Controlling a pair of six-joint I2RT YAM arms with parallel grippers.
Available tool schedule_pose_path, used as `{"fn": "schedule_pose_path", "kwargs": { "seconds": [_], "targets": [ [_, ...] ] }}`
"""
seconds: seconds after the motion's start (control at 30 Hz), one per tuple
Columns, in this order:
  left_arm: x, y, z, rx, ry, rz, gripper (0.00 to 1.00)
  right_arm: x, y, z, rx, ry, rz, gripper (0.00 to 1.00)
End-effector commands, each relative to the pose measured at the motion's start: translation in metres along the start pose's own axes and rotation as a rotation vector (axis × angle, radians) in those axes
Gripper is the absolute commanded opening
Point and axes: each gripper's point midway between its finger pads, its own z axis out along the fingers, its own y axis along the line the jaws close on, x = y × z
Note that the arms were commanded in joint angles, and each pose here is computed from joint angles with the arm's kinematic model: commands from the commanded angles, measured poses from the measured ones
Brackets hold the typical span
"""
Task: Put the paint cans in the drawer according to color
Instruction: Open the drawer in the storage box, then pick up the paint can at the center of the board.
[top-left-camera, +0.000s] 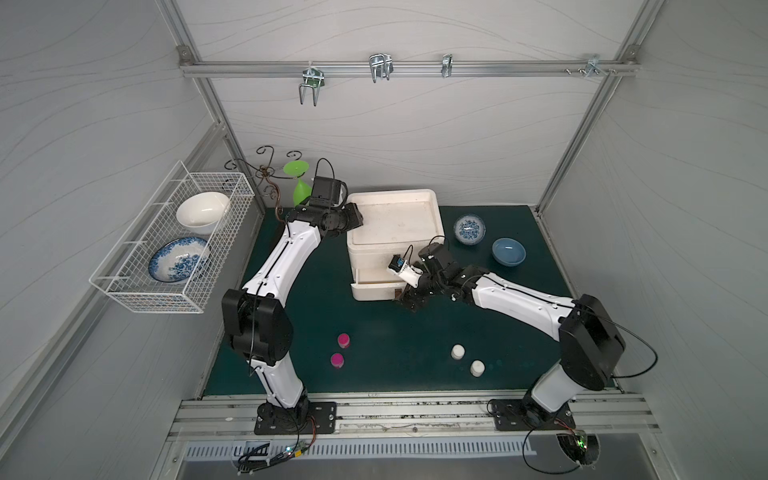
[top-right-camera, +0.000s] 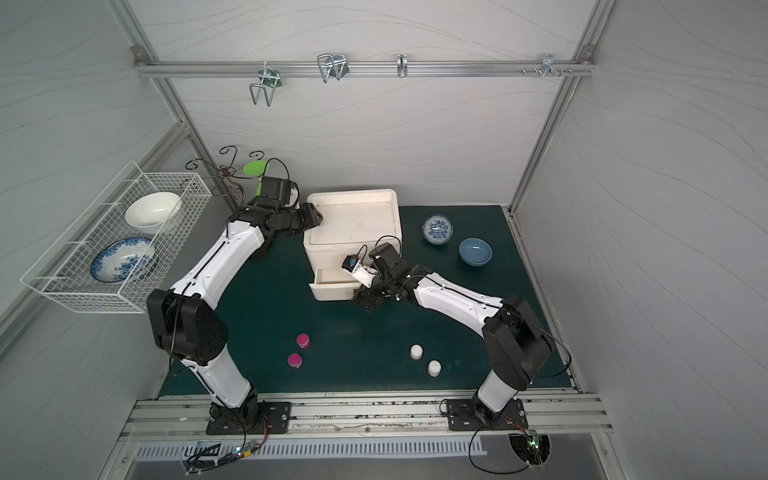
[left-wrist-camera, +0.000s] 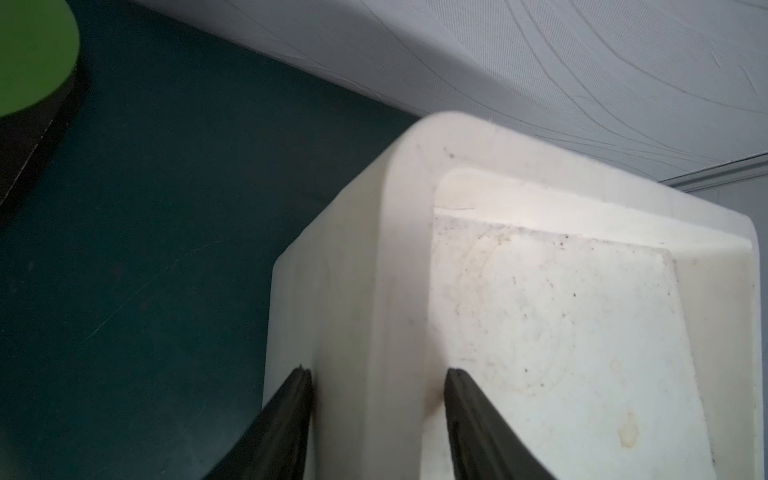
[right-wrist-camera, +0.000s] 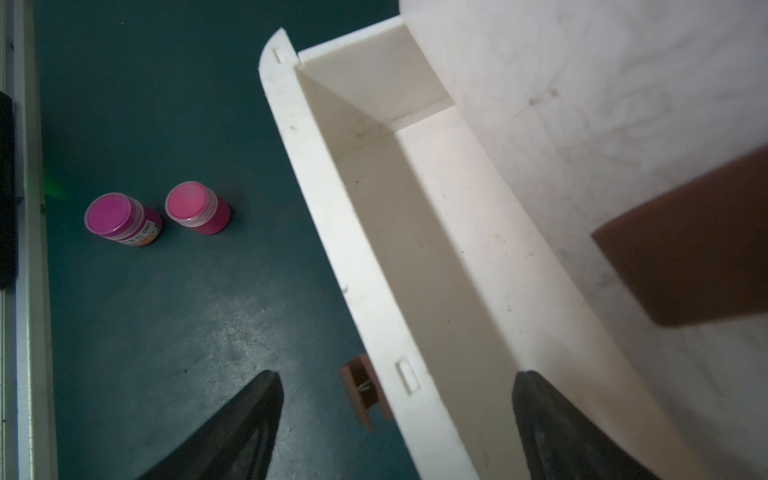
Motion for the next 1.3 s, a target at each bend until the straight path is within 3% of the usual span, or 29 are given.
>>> {"fn": "schedule_pose_path", "kwargs": {
  "seconds": [0.0, 0.13, 0.4, 0.67, 0.77, 0.8, 0.93, 1.03, 1.17, 1.27],
  "targets": [
    [-0.005, 0.001, 0.005, 0.014, 0.002, -0.024, 0.54, -0.001, 0.030, -0.007, -0.107, 0.021, -0.036, 0.88],
    [-0.005, 0.004, 0.006, 0.007, 0.001, -0.031, 0.53, 0.005, 0.046, -0.009, -0.173, 0.058, -0.033, 0.86],
    [-0.005, 0.004, 0.006, 0.003, -0.001, -0.035, 0.53, 0.006, 0.057, -0.015, -0.153, 0.089, -0.064, 0.85],
    [-0.005, 0.004, 0.005, 0.005, -0.002, -0.034, 0.53, -0.017, 0.045, -0.045, -0.025, 0.016, -0.065, 0.86],
    [-0.005, 0.004, 0.005, 0.005, -0.001, -0.033, 0.53, -0.027, 0.034, -0.061, 0.085, -0.012, -0.031, 0.92],
    [-0.006, 0.003, 0.004, 0.007, -0.004, -0.031, 0.53, -0.029, 0.028, -0.068, 0.141, -0.014, 0.000, 0.98],
    [-0.013, -0.001, -0.009, 0.013, -0.027, -0.005, 0.57, -0.018, 0.007, -0.111, 0.446, 0.000, 0.174, 0.99],
    [-0.023, -0.007, -0.034, 0.018, -0.081, 0.029, 0.64, 0.018, -0.006, -0.158, 0.619, -0.003, 0.436, 0.99],
    [-0.032, -0.018, -0.074, 0.042, -0.154, 0.074, 0.76, 0.081, 0.008, -0.185, 0.564, 0.028, 0.705, 0.99],
    [-0.028, -0.029, -0.115, 0.096, -0.203, 0.095, 0.93, 0.138, 0.018, -0.197, 0.575, 0.061, 0.863, 0.99]
  ]
}}
